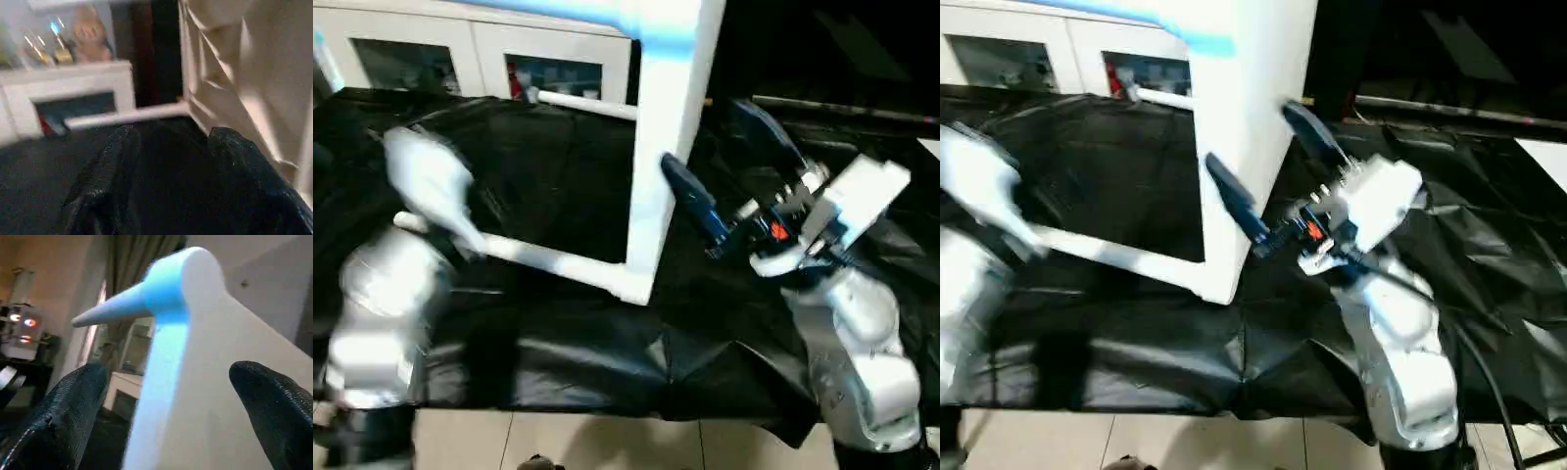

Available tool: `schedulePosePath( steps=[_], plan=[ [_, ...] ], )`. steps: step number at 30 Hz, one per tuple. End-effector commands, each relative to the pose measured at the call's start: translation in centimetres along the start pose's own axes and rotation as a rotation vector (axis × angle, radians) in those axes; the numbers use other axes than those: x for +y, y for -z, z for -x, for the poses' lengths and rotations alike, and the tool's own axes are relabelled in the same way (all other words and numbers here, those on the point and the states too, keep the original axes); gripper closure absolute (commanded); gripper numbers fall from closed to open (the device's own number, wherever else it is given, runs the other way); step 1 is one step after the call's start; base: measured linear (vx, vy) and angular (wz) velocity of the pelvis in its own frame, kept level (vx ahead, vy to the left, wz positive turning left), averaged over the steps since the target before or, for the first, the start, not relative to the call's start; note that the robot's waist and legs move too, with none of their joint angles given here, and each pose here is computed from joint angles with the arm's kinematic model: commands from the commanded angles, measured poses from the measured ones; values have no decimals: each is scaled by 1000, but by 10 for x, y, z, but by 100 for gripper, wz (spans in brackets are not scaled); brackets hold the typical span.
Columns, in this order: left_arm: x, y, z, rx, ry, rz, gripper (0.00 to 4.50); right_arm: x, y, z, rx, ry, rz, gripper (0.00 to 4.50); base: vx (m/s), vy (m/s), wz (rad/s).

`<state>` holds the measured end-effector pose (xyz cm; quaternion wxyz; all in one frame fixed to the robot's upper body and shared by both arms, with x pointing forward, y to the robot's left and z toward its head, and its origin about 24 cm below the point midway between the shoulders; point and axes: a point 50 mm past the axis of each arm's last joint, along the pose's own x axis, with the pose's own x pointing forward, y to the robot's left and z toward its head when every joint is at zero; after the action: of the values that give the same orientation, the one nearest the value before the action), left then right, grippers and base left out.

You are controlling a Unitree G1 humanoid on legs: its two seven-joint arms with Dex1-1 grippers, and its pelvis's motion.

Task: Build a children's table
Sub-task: Flip table

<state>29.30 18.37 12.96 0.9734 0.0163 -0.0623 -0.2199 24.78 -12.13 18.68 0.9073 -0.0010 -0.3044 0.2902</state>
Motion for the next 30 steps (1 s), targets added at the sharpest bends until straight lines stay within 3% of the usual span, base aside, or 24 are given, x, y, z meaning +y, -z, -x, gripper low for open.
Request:
schedulePosePath(
  steps=[1,4,7,8,10,11,12,15,17,23,27,30],
  plan=[
    [-13,13,-10,46,41,118,183,-21,11,11,70,143,40,0,0,0,0],
    [-23,22,-23,57,54,137,183,-41,22,22,153,292,82,0,0,0,0],
    [-38,30,-37,98,85,168,183,-57,44,39,331,420,65,0,0,0,0],
    [-46,31,-43,110,110,168,183,-59,58,47,448,421,65,0,0,0,0],
    [-49,31,-45,113,122,170,183,-59,64,51,498,411,64,0,0,0,0],
    [-58,27,-50,104,175,169,183,-55,80,62,626,367,71,0,0,0,0],
    [-61,26,-51,101,186,172,183,-54,83,65,652,358,70,0,0,0,0],
    [-83,14,-56,79,305,169,183,-50,108,93,865,325,73,0,0,0,0],
    [-87,13,-57,88,317,152,183,-50,110,98,898,317,80,0,0,0,0],
    [-120,13,-72,157,320,-16,183,-57,114,115,960,449,88,0,0,0,0],
    [-140,12,-87,136,331,-17,183,-61,108,113,872,533,29,0,0,0,0],
    [-140,15,-96,139,288,-31,183,-63,102,107,813,542,23,0,0,0,0]
  ],
)
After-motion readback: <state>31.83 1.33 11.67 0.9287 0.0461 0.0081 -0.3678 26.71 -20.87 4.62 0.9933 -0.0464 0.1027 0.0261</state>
